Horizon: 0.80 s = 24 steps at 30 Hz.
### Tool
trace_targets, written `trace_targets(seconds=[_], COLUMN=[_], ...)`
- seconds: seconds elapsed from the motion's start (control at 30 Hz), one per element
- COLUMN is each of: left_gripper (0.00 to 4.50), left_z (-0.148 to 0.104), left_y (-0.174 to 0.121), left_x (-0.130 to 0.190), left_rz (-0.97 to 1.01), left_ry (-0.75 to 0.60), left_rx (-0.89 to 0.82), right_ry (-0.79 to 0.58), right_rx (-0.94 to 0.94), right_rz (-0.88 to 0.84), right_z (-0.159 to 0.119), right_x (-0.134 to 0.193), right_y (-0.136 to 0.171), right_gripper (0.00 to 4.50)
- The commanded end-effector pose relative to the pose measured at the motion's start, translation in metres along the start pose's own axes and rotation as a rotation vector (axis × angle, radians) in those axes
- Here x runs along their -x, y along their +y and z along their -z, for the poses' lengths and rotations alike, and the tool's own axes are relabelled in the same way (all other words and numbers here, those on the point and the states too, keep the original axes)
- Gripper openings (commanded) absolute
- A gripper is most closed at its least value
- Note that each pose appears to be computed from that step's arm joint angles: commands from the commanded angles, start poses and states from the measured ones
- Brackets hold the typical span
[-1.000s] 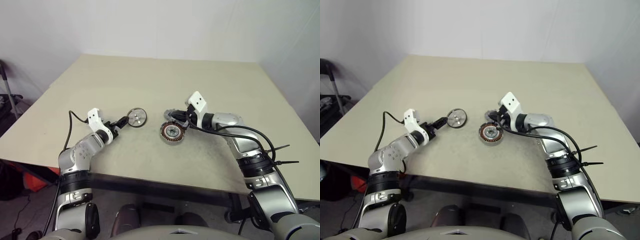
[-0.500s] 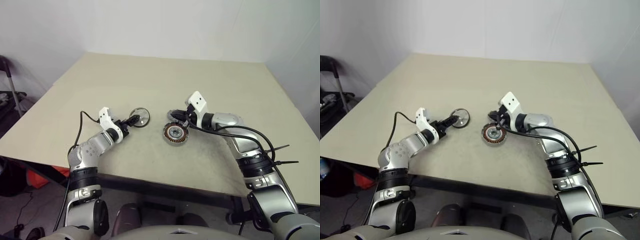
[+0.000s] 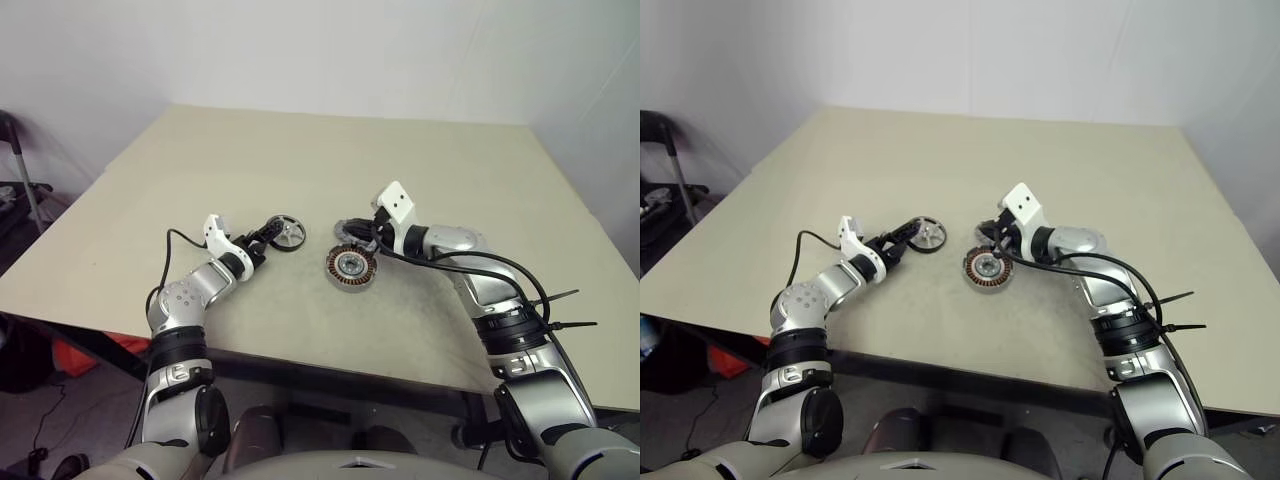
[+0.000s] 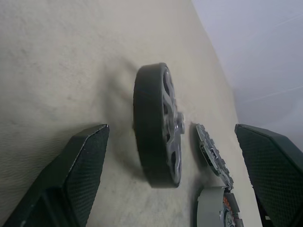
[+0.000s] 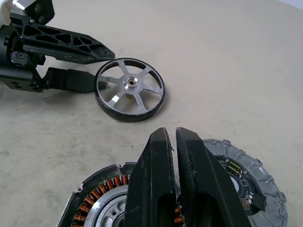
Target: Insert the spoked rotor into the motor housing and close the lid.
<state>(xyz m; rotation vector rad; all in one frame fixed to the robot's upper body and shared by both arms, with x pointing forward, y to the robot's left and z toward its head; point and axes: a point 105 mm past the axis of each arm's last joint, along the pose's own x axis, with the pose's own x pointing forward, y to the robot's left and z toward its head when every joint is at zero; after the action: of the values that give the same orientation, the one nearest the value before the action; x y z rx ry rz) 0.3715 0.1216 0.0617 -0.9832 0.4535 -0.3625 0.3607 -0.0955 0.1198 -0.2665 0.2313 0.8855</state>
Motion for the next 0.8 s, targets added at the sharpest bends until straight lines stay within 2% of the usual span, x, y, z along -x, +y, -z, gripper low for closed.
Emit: trace_targets(seconds=[0.03, 0.1, 0.27, 0.47, 0.63, 0.8], left_gripper=[4.32, 3.93, 2.24, 2.24, 2.24, 2.24], left_z=[0.012, 0.011, 0.010, 0.006, -0.009, -0.009], left_y=[-0.005, -0.006, -0.011, -0.016, -0.025, -0.013], left_x=[-0.004, -0.004, -0.004, -0.002, 0.004, 0.005], left_rz=[0.013, 0.025, 0.051, 0.087, 0.163, 0.119], left_ry=[0.050, 0.043, 0.041, 0.009, -0.081, -0.090], left_rx=[0.001, 0.005, 0.014, 0.035, 0.125, 0.174], right_ry=[-0.060, -0.060, -0.061, -0.055, -0.044, -0.044], right_rx=[0.025, 0.023, 0.022, 0.018, 0.025, 0.026], right_rz=[0.034, 0.041, 0.042, 0.032, 0.030, 0.036], right_z=[-0.018, -0.018, -0.019, -0.016, -0.014, -0.014], right_x=[0.004, 0.004, 0.003, 0.002, 0.002, 0.001], right_y=[-0.008, -0.009, -0.009, -0.006, -0.005, -0.007], right_gripper=[0.18, 0.17, 0.17, 0.17, 0.17, 0.17])
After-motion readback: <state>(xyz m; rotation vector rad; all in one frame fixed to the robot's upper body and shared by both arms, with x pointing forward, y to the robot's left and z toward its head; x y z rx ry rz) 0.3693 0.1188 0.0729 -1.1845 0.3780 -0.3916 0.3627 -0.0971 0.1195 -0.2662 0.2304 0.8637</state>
